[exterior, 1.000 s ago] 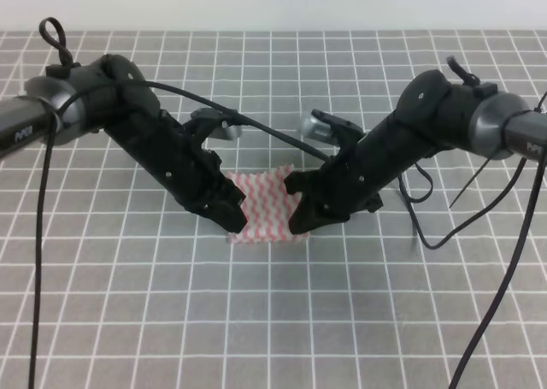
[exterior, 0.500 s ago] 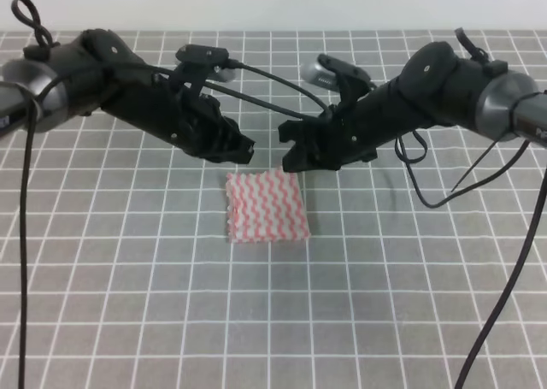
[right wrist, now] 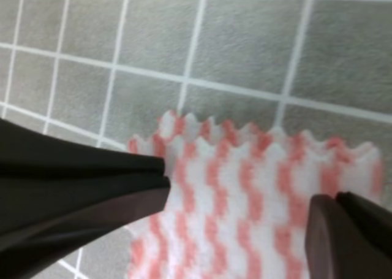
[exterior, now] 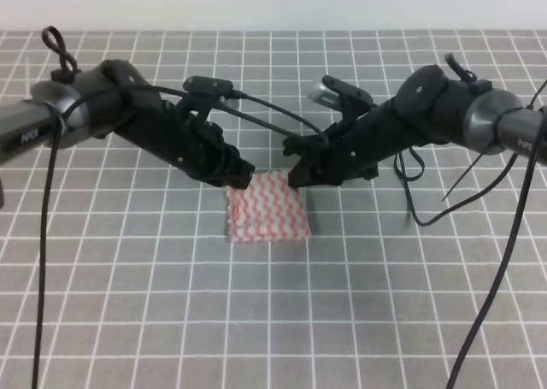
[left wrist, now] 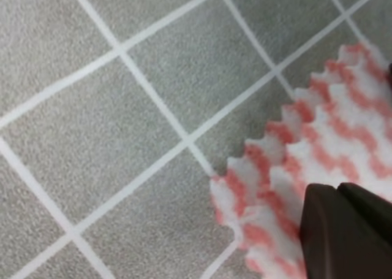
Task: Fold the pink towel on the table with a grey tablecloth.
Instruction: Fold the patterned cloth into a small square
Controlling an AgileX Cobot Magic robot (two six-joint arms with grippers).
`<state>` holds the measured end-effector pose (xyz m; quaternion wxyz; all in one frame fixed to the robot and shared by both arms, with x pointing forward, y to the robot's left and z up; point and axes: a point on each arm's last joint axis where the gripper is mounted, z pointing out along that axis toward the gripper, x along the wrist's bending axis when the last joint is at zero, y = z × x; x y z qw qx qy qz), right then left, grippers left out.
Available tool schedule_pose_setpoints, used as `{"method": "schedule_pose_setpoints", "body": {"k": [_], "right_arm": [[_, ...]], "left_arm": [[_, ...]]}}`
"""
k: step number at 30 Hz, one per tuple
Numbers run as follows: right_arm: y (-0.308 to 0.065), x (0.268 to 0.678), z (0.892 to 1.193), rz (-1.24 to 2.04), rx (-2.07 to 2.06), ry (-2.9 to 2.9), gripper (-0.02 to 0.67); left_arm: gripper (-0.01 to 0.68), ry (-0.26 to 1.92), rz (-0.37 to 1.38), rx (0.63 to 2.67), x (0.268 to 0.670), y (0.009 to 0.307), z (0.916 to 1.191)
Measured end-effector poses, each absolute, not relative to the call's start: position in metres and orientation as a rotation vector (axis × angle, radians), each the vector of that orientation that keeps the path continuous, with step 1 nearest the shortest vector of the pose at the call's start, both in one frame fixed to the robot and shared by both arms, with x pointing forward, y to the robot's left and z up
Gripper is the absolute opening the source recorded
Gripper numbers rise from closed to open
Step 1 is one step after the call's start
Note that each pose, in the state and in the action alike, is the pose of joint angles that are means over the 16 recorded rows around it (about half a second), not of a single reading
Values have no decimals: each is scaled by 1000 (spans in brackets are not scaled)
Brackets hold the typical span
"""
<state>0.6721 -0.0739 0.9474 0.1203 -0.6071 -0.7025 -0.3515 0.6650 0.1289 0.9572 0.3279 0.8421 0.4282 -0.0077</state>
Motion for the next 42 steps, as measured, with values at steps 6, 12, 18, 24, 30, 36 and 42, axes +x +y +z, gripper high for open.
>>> {"method": "schedule_pose_setpoints", "body": {"k": [6, 12, 18, 24, 30, 36, 42], "right_arm": [[-77, 673, 946, -1014, -1778, -2048, -15], [-78, 672, 947, -1000, -1764, -2047, -15], [-77, 669, 948, -976, -1741, -2043, -15], [-76, 665, 950, -950, -1715, -2037, -15], [-75, 664, 949, -934, -1701, -2037, -15], [-76, 662, 952, -924, -1690, -2059, -15], [-81, 657, 969, -920, -1660, -2132, -15]], "left_arm": [[-3, 1128, -8, 2236, 666, 131, 952], [-3, 1121, 8, 2256, 664, 134, 957], [-3, 1104, -29, 2280, 659, 134, 965], [-3, 1099, -107, 2320, 652, 135, 963], [-4, 1120, -157, 2368, 650, 136, 954], [-4, 1133, -118, 2375, 651, 138, 956], [-4, 1095, -9, 2318, 649, 139, 987]]}}
